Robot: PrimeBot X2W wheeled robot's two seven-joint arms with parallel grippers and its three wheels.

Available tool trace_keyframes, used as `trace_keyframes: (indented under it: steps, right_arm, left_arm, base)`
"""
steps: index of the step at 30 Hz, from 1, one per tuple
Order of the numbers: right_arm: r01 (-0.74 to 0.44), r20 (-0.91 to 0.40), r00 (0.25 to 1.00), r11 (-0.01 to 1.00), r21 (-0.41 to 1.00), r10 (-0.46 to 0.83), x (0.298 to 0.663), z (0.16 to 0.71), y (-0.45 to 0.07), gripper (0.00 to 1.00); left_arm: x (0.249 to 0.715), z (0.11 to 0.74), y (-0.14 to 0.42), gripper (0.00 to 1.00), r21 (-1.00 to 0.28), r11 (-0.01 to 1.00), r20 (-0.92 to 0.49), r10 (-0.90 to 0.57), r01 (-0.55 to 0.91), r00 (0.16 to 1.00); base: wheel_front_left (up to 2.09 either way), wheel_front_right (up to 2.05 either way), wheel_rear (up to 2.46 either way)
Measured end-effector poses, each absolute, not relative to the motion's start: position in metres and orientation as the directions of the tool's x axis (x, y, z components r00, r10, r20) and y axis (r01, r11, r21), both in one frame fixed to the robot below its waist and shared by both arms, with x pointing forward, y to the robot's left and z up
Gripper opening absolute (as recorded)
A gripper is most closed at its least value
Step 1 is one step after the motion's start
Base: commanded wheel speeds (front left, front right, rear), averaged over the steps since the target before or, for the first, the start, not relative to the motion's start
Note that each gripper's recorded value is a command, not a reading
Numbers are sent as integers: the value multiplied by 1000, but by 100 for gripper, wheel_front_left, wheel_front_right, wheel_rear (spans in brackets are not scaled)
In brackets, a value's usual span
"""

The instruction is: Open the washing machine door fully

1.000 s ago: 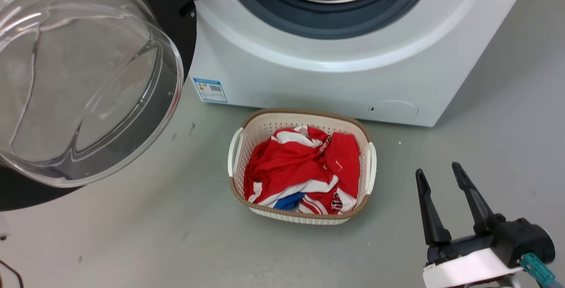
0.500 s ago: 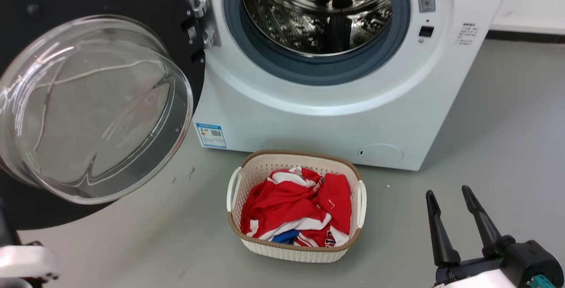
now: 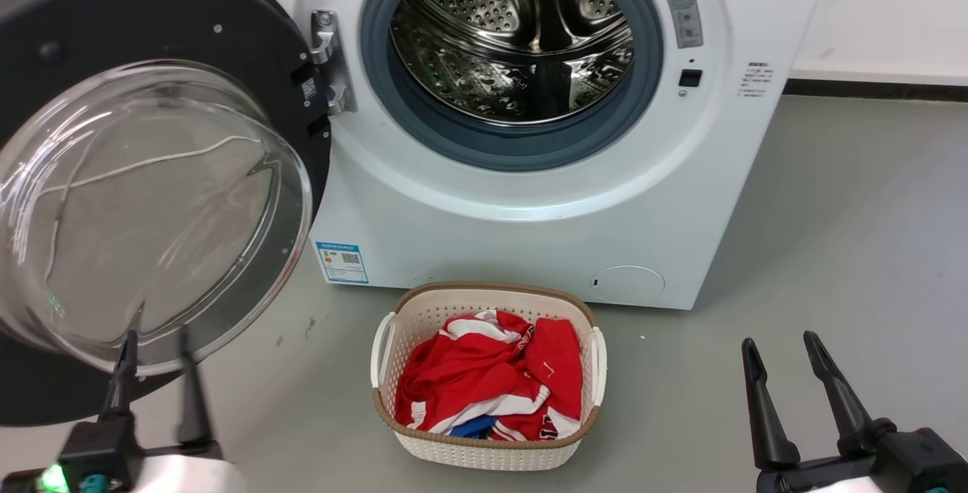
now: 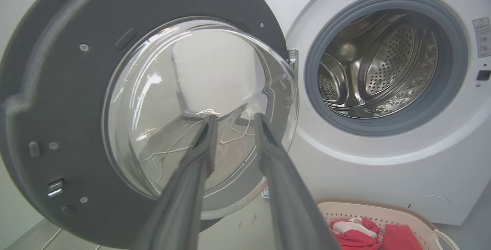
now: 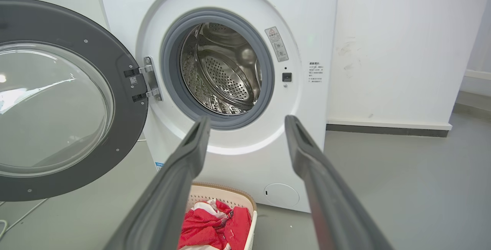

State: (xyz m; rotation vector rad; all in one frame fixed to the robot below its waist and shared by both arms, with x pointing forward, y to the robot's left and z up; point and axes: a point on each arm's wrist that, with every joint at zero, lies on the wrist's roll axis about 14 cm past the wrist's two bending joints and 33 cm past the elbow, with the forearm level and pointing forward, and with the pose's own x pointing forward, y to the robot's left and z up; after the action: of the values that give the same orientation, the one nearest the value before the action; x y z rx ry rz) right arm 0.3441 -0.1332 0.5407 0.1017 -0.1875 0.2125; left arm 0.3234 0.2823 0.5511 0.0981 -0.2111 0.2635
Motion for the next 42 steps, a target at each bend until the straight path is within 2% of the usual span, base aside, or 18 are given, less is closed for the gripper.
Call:
trace_keyframes:
  steps: [1, 7, 16, 42]
  right_arm:
    - [-196, 197, 964, 978, 76, 178, 340, 541, -141, 100]
    - [-140, 198, 972, 987, 75, 123, 332, 541, -159, 100]
    - [-97, 184, 980, 992, 84, 80, 322, 537, -171, 100]
    - [-99, 175, 981, 989, 108, 79, 317, 534, -170, 100]
  left_arm:
    - [328, 551, 263, 100, 38, 977, 222, 198, -211, 955]
    - [335, 549, 226, 100, 2, 995, 219, 97, -100, 971]
    - [337, 542, 188, 100, 8, 1000, 195, -2, 1, 981]
    - [329, 515, 173, 100, -38, 999, 114, -31, 36, 993]
  base:
    - [0, 0, 0]
    - [0, 0, 0]
    - [0, 0, 0]
    - [0, 0, 0]
